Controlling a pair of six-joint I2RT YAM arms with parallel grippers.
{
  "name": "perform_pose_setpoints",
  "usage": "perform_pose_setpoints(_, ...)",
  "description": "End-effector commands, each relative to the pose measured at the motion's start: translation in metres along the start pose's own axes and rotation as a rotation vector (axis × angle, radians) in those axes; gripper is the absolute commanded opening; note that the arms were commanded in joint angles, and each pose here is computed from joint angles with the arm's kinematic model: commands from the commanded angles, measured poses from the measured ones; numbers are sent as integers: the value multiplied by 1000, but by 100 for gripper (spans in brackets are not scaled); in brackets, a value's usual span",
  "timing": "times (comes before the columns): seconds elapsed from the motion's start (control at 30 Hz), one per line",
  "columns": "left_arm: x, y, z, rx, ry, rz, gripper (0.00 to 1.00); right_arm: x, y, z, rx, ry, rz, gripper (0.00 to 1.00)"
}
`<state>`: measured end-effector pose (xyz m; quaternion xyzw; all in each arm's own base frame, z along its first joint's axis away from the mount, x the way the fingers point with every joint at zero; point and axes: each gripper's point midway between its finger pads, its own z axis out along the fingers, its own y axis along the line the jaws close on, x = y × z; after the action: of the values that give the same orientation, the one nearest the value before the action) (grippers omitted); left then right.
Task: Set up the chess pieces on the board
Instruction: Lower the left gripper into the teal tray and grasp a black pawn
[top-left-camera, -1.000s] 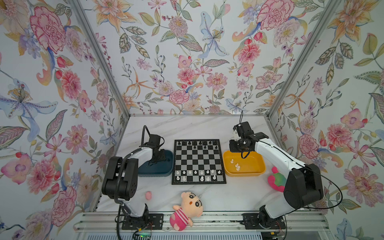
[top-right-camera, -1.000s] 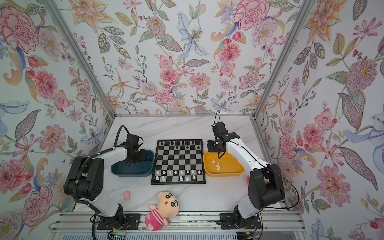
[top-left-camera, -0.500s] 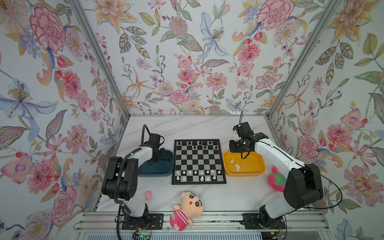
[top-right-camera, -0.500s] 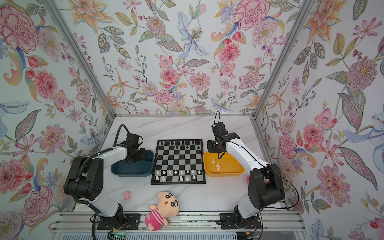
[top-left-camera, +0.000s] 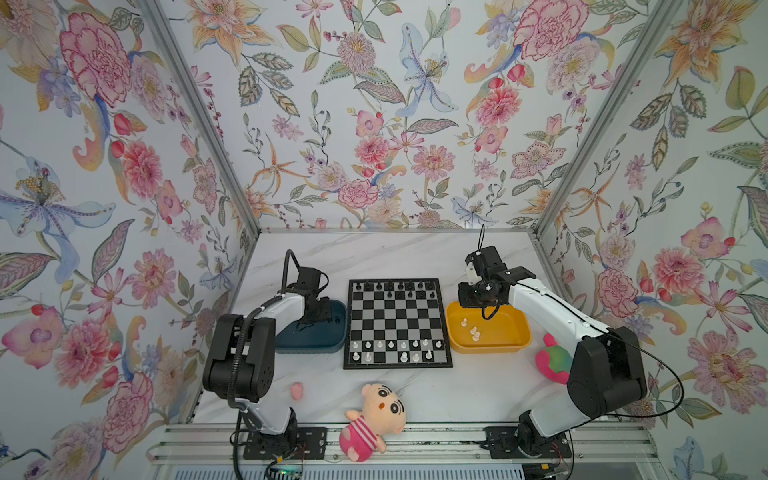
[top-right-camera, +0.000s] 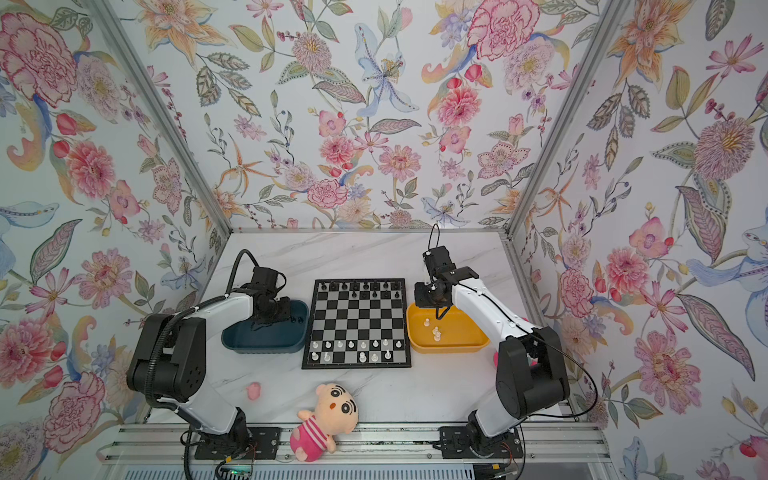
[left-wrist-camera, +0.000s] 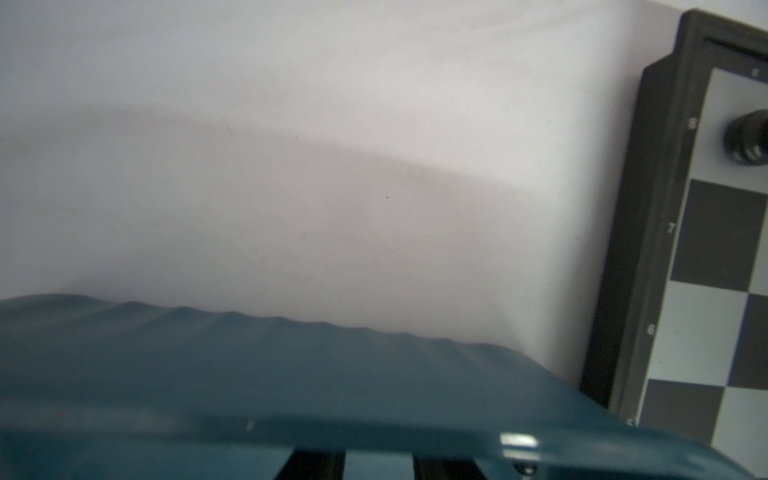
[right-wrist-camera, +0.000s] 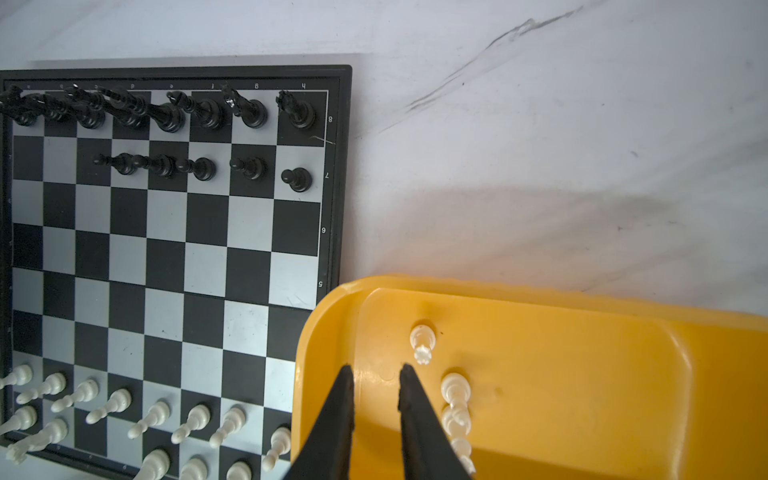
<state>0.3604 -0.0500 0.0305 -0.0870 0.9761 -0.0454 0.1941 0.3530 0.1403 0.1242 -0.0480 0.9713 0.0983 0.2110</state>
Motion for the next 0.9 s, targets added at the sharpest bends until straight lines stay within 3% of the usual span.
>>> perform_pose_setpoints(0.0,-8,-3,-10,17,-15,3,28,6,-3,5,-1,13,18,22)
perform_pose_setpoints(0.87,-8,-8,-6,32,-1,14,19,11,-5,10,4,26,28,22)
